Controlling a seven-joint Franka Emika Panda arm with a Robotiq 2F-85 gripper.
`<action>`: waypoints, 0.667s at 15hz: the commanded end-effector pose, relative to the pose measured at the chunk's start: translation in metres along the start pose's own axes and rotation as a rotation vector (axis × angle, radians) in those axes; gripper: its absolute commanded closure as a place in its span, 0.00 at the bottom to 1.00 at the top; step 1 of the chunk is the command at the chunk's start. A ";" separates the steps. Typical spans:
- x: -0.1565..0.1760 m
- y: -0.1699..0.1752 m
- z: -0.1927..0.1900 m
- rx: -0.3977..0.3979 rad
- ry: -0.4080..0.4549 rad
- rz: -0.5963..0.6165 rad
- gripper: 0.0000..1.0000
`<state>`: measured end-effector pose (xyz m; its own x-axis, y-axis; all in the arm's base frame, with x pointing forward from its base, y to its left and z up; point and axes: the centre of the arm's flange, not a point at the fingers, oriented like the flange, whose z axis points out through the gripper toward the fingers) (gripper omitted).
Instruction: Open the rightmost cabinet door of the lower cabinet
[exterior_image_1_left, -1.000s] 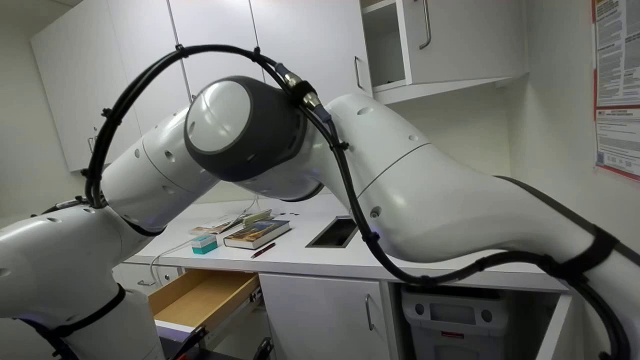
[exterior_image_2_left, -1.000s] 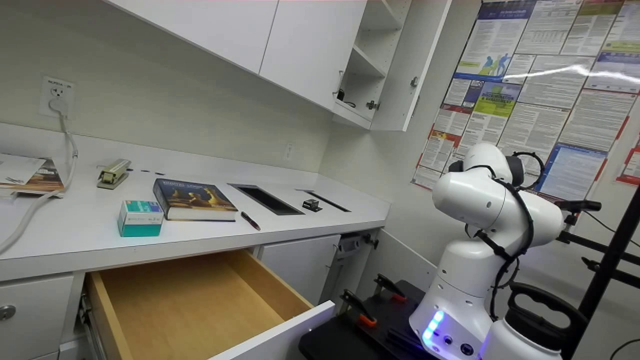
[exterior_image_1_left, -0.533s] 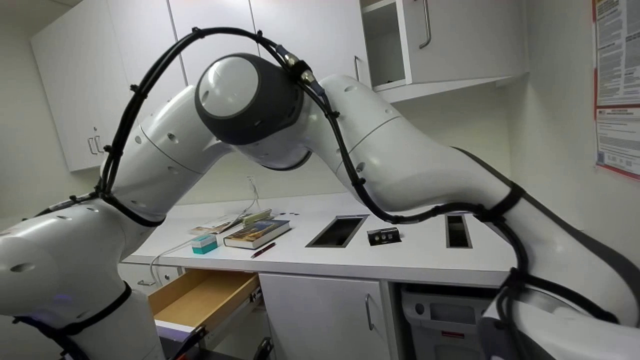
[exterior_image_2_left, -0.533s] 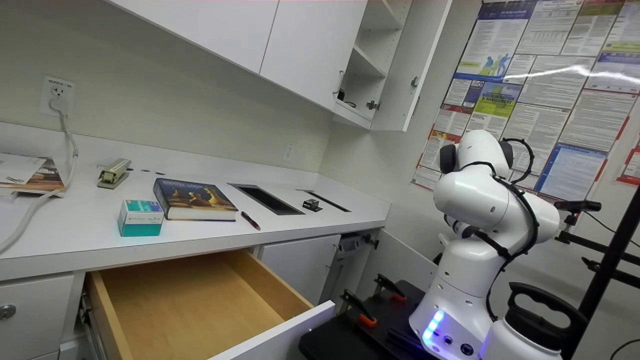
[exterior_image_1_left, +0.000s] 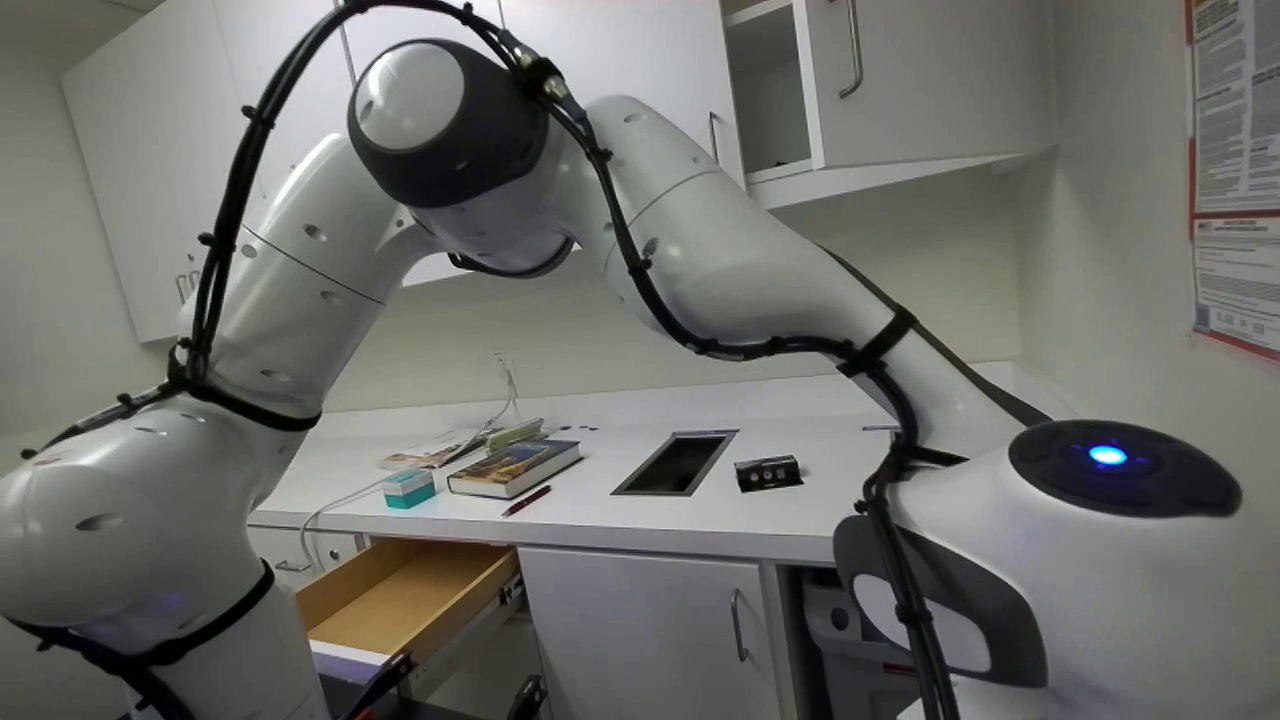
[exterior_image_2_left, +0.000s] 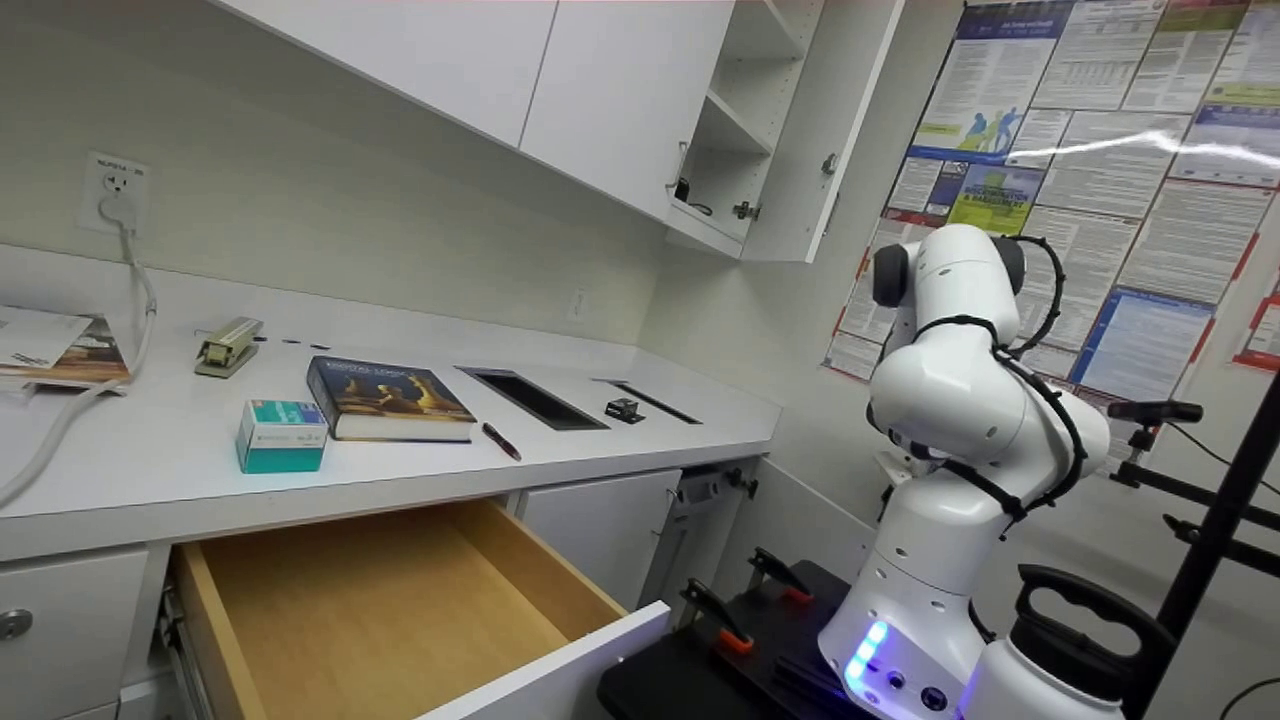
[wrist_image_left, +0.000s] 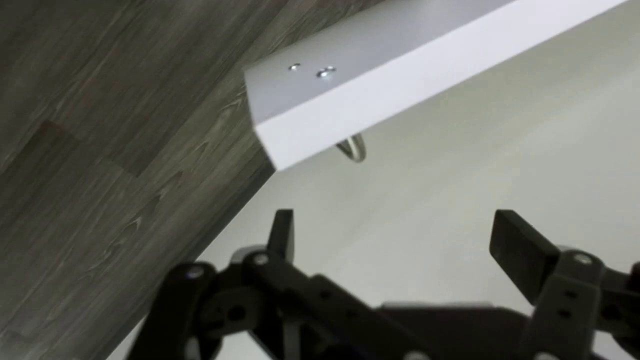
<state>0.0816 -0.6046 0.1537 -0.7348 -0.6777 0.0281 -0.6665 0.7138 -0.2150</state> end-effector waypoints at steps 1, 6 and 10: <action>-0.013 0.024 -0.055 -0.088 0.007 -0.068 0.00; -0.018 0.054 -0.099 -0.146 -0.040 -0.193 0.00; -0.045 0.067 -0.119 -0.125 -0.204 -0.254 0.00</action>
<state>0.0483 -0.5441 0.2250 -0.5644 -0.8255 -0.0091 -0.8240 0.5640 -0.0537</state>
